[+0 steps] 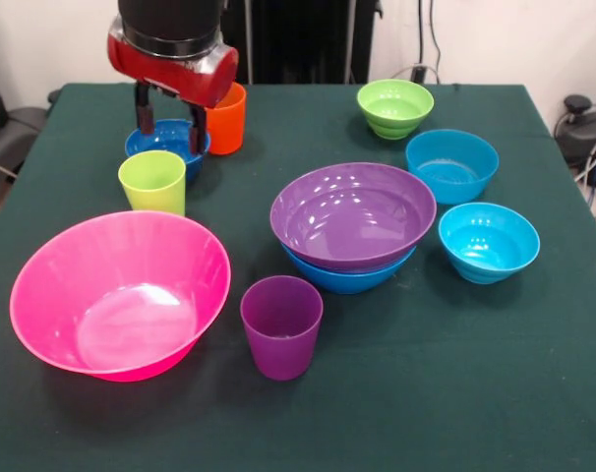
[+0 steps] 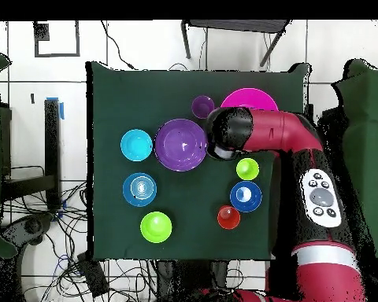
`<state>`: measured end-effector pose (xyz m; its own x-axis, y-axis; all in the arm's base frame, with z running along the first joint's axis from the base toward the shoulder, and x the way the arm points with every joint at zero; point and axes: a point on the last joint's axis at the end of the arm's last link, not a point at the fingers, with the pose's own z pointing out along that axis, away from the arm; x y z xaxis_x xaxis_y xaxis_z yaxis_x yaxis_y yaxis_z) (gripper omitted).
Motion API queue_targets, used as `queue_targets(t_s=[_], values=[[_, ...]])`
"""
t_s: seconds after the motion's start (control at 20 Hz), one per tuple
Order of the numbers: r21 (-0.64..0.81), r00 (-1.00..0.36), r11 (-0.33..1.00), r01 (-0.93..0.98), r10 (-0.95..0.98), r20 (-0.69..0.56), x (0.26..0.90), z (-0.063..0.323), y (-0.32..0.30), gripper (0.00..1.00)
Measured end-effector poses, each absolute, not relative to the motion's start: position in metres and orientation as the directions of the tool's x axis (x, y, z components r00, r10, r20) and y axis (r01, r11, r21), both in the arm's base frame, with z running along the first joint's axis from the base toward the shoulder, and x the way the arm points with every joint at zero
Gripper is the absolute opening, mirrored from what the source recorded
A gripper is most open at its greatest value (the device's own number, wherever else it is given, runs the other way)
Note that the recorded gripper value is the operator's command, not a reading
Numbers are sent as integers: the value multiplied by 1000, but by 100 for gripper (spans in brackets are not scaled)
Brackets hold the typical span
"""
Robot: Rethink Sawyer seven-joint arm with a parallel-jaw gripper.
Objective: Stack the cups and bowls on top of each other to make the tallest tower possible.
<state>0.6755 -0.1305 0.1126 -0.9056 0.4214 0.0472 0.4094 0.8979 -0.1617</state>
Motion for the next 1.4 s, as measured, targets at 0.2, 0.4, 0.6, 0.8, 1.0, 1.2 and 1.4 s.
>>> queue_targets(t_s=[0.2, 0.4, 0.6, 0.8, 1.0, 1.2, 1.4], values=[[-185, -917, 904, 385, 398, 33, 671, 110, -139, 100], [-189, -924, 908, 373, 382, 10, 671, 106, -142, 100], [-185, -930, 913, 364, 368, -14, 672, 103, -143, 100], [-172, -934, 919, 355, 355, -31, 672, 98, -139, 100], [-156, -938, 925, 347, 345, -44, 673, 94, -134, 100], [-137, -940, 930, 341, 337, -54, 675, 92, -128, 100], [-124, -943, 935, 333, 328, -55, 673, 88, -121, 100]])
